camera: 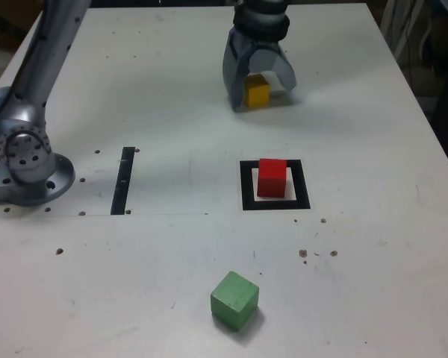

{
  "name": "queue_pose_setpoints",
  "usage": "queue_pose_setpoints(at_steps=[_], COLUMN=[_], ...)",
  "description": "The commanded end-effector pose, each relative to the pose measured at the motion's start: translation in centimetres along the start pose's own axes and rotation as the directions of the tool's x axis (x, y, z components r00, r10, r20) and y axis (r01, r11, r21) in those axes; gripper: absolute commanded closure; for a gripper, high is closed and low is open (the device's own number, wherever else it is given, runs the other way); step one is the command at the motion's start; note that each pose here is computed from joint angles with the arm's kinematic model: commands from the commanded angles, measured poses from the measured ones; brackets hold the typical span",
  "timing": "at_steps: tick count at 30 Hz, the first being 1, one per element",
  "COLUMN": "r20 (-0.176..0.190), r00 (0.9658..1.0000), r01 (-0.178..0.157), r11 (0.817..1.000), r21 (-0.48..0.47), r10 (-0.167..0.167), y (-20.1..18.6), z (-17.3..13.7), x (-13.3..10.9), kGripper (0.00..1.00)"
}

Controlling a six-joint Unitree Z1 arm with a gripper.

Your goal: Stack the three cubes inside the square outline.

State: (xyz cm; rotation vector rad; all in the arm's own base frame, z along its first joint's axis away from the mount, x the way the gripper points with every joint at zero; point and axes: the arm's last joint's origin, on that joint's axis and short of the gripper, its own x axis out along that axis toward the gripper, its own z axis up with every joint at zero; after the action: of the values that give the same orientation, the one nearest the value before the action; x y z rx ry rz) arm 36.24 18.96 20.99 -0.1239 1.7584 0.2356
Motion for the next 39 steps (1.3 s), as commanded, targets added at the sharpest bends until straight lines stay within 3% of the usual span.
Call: queue_pose_setpoints(at_steps=[1, 8, 22, 30, 39], r20=[-0.006, -0.008, 0.033, 0.035, 0.077], r00=[1.0, 1.0, 0.9994, 0.9993, 0.9958], r01=[-0.006, -0.006, -0.008, -0.01, -0.057], r11=[1.0, 1.0, 1.0, 1.0, 0.994], r21=[-0.005, -0.009, -0.003, 0.0, 0.099], r10=[0.006, 0.006, 0.008, 0.01, 0.049], y=[0.0, 0.0, 0.1, 0.1, -3.3], z=[0.1, 0.0, 1.0, 0.8, -1.4], x=[0.0, -0.3, -0.3, -0.5, -5.8], kGripper=[0.17, 0.43, 0.73, 0.79, 0.83])
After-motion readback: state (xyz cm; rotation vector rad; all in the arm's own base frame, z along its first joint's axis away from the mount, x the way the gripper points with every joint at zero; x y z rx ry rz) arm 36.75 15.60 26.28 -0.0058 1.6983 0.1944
